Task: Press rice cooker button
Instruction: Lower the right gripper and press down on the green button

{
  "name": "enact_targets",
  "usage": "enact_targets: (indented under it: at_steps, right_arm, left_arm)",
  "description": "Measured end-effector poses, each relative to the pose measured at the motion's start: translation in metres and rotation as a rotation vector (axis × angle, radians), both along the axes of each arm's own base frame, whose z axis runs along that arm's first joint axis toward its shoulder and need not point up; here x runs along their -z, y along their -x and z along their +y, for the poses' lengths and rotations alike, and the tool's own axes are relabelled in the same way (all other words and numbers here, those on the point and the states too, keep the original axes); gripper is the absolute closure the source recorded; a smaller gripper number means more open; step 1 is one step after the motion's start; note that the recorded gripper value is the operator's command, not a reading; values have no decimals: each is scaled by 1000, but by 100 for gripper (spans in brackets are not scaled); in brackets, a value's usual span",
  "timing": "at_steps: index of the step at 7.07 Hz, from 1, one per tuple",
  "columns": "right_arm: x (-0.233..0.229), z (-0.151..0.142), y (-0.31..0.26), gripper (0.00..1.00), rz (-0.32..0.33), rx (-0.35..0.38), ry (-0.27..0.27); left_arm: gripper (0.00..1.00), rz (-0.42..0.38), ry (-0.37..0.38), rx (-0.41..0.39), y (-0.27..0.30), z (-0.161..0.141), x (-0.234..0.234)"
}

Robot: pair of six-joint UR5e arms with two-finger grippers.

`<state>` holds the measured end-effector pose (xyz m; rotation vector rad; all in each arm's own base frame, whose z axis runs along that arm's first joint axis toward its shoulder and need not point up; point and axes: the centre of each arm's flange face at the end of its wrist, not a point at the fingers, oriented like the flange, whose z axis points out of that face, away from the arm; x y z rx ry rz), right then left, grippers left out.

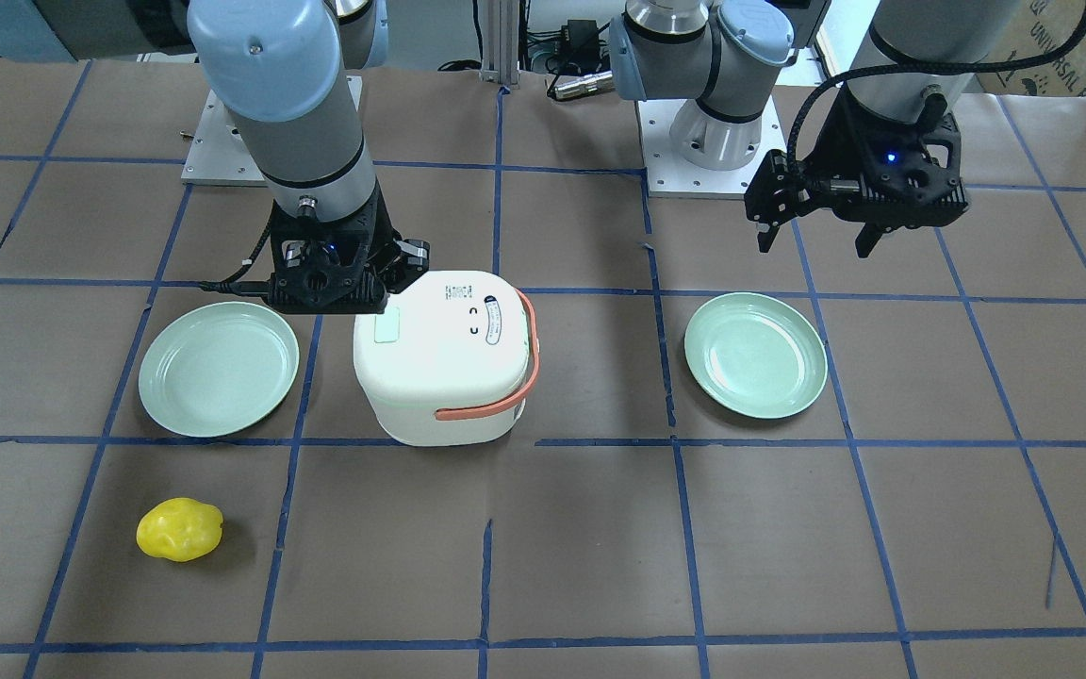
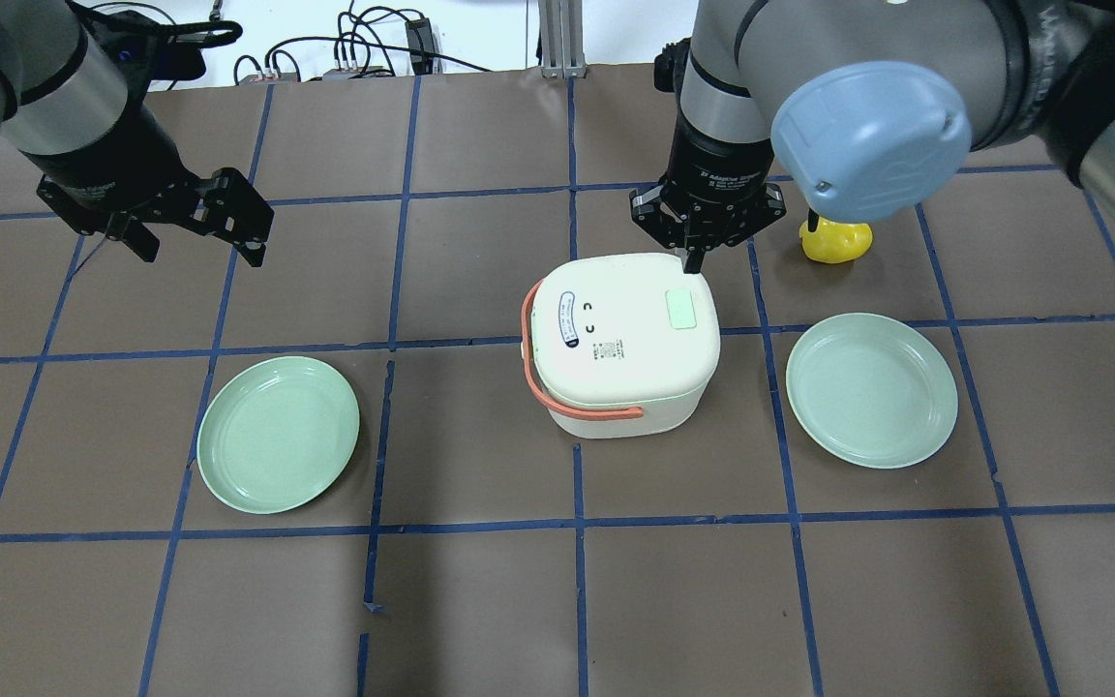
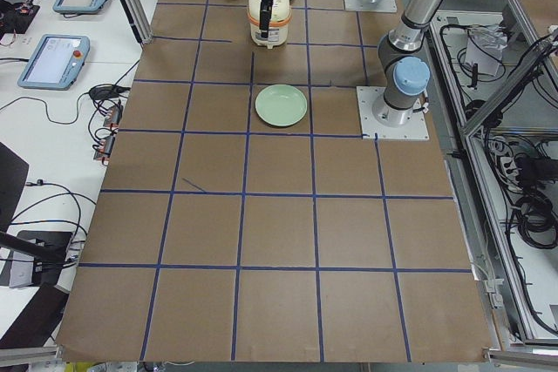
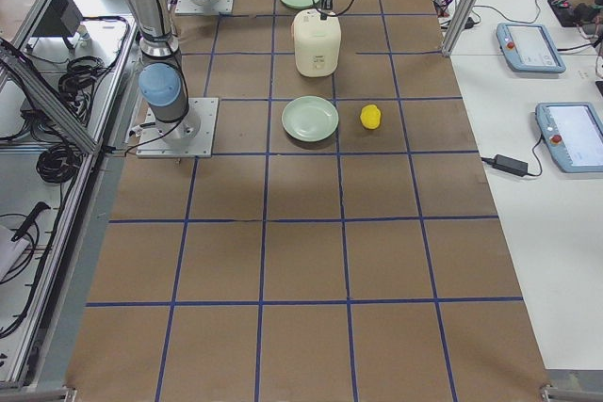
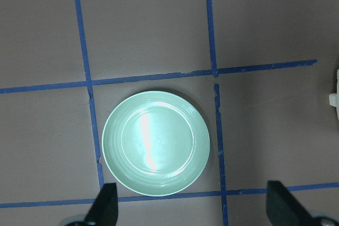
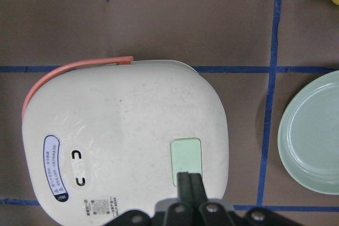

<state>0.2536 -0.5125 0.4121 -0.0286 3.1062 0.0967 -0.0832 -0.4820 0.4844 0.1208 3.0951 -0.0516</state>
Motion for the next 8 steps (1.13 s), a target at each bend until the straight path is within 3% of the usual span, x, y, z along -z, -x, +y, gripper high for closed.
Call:
enact_targets:
  at_steps: [8]
  right_arm:
    - [45, 9, 1, 95, -5, -25, -13]
  left_arm:
    - [0, 0, 0, 0, 0, 0, 0]
